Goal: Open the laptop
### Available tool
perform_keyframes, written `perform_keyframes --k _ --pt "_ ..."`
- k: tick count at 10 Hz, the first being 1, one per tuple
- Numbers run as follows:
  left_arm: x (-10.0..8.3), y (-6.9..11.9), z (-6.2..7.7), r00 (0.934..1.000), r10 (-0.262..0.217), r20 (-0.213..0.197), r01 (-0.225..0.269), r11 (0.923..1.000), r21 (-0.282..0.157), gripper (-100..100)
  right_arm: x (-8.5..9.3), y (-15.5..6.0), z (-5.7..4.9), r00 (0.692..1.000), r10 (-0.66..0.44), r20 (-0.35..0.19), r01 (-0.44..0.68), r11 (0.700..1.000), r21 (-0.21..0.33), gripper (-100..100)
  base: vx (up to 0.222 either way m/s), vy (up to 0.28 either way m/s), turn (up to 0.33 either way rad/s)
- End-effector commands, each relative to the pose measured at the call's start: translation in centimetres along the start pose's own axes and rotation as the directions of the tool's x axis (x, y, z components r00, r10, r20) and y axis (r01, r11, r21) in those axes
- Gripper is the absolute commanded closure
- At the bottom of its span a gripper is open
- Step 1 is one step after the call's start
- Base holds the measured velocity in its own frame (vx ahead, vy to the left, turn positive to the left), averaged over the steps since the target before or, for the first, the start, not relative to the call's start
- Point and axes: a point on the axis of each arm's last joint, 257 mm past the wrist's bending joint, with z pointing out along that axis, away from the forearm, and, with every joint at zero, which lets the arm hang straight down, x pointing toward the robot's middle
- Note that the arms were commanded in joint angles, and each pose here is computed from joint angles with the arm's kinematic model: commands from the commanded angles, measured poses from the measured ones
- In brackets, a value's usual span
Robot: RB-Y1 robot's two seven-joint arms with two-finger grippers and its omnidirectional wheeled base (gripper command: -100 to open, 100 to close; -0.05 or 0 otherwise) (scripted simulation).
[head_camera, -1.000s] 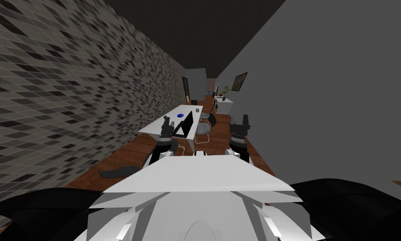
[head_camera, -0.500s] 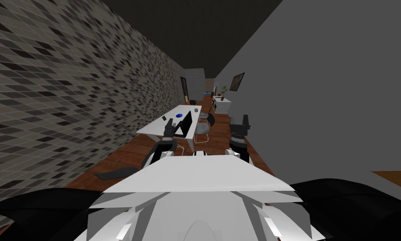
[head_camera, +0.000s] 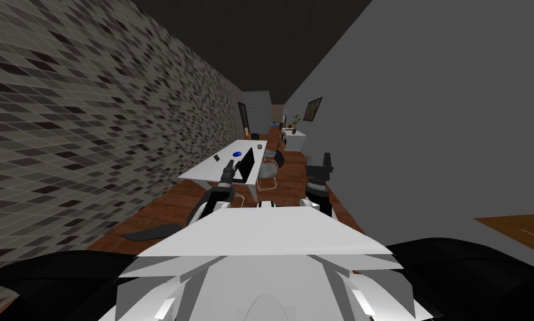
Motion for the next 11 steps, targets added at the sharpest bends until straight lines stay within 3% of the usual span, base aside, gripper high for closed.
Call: perform_keyframes --k 1,6,10,11 --pt "0.3 1.6 -0.1 0.9989 0.033 -0.034 -0.035 0.9981 -0.051 -100 0.0 0.0 0.0 1.0 0.0 0.0 0.0 1.0 0.0 0 -0.016 -0.005 -0.041" --pt "0.8 4.4 -0.5 0.9921 0.088 -0.09 -0.1 0.9854 -0.138 -100 0.0 0.0 0.0 1.0 0.0 0.0 0.0 1.0 0.0 0 -0.013 -0.008 -0.038" --pt "1.0 6.6 -0.9 0.9829 0.129 -0.132 -0.154 0.9668 -0.204 -100 0.0 0.0 0.0 1.0 0.0 0.0 0.0 1.0 0.0 0 -0.017 -0.008 -0.04" --pt "1.0 7.5 -1.1 0.9782 0.145 -0.149 -0.177 0.9573 -0.229 -100 0.0 0.0 0.0 1.0 0.0 0.0 0.0 1.0 0.0 0 -0.017 -0.009 -0.05"
